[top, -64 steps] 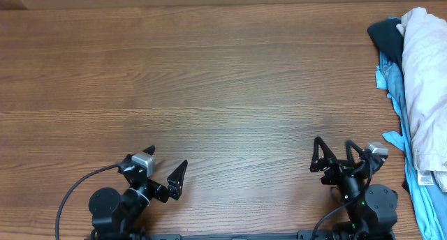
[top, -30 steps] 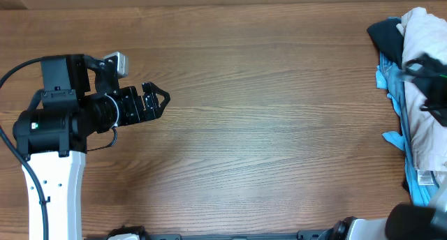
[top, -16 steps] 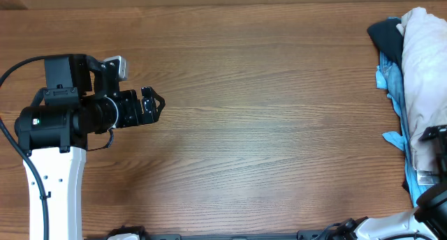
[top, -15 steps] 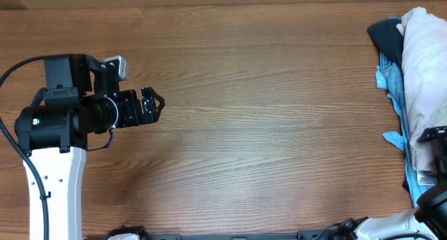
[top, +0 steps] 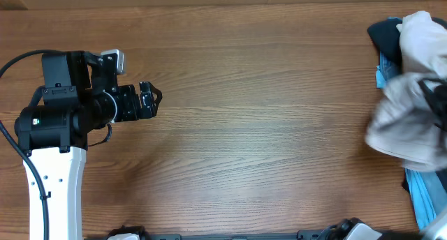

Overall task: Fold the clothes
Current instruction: 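Reach both grippers to the clothes pile and grasp the beige shorts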

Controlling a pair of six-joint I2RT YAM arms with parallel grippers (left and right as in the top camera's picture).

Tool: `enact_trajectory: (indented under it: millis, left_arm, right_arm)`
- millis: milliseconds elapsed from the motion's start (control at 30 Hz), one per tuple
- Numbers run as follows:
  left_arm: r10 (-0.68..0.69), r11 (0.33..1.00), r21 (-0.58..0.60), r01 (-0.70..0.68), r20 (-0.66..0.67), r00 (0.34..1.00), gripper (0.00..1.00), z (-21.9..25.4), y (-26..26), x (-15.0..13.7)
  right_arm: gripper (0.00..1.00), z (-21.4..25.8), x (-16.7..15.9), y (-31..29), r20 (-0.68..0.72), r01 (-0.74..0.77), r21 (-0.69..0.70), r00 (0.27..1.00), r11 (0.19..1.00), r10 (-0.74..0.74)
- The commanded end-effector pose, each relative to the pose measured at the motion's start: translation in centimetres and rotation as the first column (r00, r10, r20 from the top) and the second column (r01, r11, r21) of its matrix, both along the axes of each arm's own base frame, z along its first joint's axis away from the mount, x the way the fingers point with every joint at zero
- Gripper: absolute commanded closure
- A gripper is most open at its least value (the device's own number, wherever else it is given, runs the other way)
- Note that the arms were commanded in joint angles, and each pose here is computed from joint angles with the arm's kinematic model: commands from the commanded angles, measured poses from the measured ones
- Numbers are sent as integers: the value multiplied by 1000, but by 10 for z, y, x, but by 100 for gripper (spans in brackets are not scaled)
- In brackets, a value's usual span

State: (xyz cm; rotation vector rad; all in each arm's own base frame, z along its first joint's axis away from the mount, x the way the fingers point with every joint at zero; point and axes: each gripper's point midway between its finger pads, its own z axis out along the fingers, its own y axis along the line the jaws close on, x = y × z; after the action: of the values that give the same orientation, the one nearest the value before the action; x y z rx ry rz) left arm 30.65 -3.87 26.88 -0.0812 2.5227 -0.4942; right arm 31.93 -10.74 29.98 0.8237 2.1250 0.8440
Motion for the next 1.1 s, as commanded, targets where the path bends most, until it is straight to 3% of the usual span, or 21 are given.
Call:
enact_trajectory:
  millis: [0, 100, 167, 267, 400, 467, 500, 533, 567, 667, 767, 800, 867, 967, 1067]
  left_arm:
    - [-2, 998, 57, 0, 31, 1000, 0, 4, 6, 5]
    - [-8, 998, 69, 3, 68, 998, 0, 17, 7, 8]
    - [-39, 995, 96, 27, 122, 992, 0, 37, 7, 9]
    - [-90, 988, 139, 66, 174, 981, 0, 64, 6, 3]
    - [-339, 940, 90, 328, 166, 926, 0, 59, -29, -20]
    - [-346, 937, 109, 332, 161, 924, 0, 58, -30, -20]
    - [-347, 936, 122, 330, 167, 923, 0, 58, -30, -18]
    - [-346, 937, 126, 327, 173, 922, 0, 59, -30, -16]
    - [-346, 936, 127, 327, 176, 922, 0, 60, -30, -16]
    - [-348, 936, 119, 331, 163, 923, 0, 57, -31, -17]
    - [-372, 927, 111, 359, 128, 919, 0, 49, -36, -22]
    - [-393, 918, 114, 381, 113, 913, 0, 44, -40, -22]
    - [-418, 906, 107, 409, 84, 905, 0, 32, -48, -19]
    - [-447, 892, 70, 447, -15, 894, 0, -1, -58, -9]
    - [-458, 886, 22, 464, -123, 880, 0, -32, -63, -1]
  right_arm:
    - [96, 33, 7, 102, 70, -265, -144, 958, 953, 277]
    - [96, -4, 16, 174, -103, -383, -261, 924, 886, 369]
    - [96, -22, 24, 221, -146, -474, -290, 881, 832, 451]
    - [96, -42, 32, 274, -163, -577, -264, 816, 773, 554]
    - [95, -21, 42, 314, -27, -617, -283, 770, 734, 637]
    - [81, -6, 45, 326, 52, -637, -268, 740, 723, 671]
    - [38, 1, 48, 333, 91, -645, -267, 723, 716, 685]
    - [28, 3, 48, 337, 105, -645, -275, 717, 713, 690]
    - [25, 1, 51, 333, 93, -629, -288, 732, 722, 675]
    - [22, -24, 53, 303, -37, -565, -328, 808, 757, 587]
    - [21, -64, 31, 256, -277, -537, -341, 842, 772, 464]
    - [18, -83, 11, 233, -406, -539, -356, 825, 763, 393]
    - [12, -102, -8, 221, -503, -560, -353, 789, 750, 352]
    - [12, -156, -44, 202, -668, -514, -249, 705, 821, 239]
    - [12, -198, -76, 199, -758, -492, -133, 610, 860, 232]
